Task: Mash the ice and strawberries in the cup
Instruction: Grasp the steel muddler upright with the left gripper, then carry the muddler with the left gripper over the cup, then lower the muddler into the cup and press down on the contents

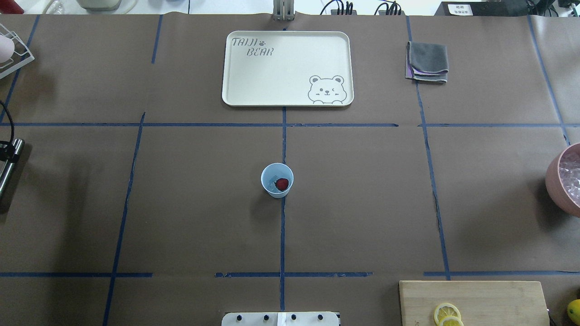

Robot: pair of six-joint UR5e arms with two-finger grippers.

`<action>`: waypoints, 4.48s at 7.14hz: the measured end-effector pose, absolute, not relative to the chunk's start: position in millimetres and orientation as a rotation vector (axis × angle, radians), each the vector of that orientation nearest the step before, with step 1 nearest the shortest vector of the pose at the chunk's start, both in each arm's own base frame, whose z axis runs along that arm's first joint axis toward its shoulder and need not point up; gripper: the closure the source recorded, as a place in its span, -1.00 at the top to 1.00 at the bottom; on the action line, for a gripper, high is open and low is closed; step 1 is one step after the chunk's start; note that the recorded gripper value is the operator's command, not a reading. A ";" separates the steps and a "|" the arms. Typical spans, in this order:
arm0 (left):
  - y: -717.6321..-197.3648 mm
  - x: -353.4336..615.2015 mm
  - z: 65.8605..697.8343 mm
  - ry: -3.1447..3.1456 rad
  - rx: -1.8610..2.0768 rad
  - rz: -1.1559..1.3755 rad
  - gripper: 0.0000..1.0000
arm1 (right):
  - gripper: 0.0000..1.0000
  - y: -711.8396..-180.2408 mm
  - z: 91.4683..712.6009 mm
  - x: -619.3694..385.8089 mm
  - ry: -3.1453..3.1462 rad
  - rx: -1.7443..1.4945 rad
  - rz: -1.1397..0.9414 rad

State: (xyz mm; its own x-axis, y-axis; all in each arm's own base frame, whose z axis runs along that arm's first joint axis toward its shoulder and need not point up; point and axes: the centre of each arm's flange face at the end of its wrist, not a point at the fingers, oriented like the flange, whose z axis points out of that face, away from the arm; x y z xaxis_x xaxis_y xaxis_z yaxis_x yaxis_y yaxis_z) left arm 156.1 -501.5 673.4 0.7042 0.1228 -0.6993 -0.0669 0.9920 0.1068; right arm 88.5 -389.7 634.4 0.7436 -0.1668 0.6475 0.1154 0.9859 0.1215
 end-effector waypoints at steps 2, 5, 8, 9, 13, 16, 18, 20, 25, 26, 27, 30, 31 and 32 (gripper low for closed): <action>-512.6 137.1 632.4 0.807 0.169 0.119 -1.00 | 0.98 -389.7 634.0 88.4 -0.717 0.076 -0.155; -562.4 105.7 503.0 0.844 0.520 0.347 -0.90 | 0.98 -389.8 633.7 88.4 -0.717 0.076 -0.155; -577.4 114.3 378.4 0.926 0.873 0.457 -1.00 | 0.98 -389.8 630.8 88.3 -0.717 0.083 -0.159; -575.0 132.4 344.2 0.965 0.996 0.528 -1.00 | 0.98 -391.3 623.5 88.3 -0.717 0.096 -0.162; -533.9 234.9 246.9 1.197 1.248 0.716 -1.00 | 0.98 -393.3 611.8 86.7 -0.726 0.115 -0.164; -475.1 311.0 215.6 1.367 1.504 0.660 -1.00 | 0.98 -393.2 612.3 86.4 -0.727 0.113 -0.163; -430.6 356.4 214.2 1.483 1.623 0.527 -1.00 | 0.98 -393.2 612.3 86.6 -0.727 0.113 -0.163; -392.5 416.6 230.0 1.572 1.667 0.358 -1.00 | 0.98 -393.1 612.2 86.8 -0.727 0.114 -0.163; -383.7 494.2 274.3 1.574 1.670 0.287 -1.00 | 0.98 -393.1 612.0 86.4 -0.726 0.113 -0.163; -379.7 502.1 280.5 1.563 1.671 0.302 -1.00 | 0.98 -392.8 612.1 86.6 -0.727 0.113 -0.162; -371.6 511.5 286.9 1.553 1.677 0.314 -1.00 | 0.98 -392.6 612.1 86.7 -0.727 0.113 -0.161; -363.8 522.6 290.0 1.545 1.688 0.301 -1.00 | 0.98 -393.1 611.7 86.5 -0.726 0.114 -0.163; -371.2 514.9 282.6 1.545 1.704 0.285 -1.00 | 0.98 -393.2 611.8 86.7 -0.725 0.115 -0.164; -385.1 502.4 271.9 1.542 1.716 0.265 -1.00 | 0.98 -393.2 611.9 86.9 -0.724 0.115 -0.164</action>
State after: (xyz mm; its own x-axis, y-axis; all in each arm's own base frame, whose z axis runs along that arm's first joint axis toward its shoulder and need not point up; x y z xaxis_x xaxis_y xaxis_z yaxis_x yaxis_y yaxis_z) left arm 502.4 -385.1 271.9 0.2361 0.9091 -0.3433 0.7420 0.0594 0.6677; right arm 86.9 -393.2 611.9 0.7371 -0.1890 0.6489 0.1094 0.9808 0.1615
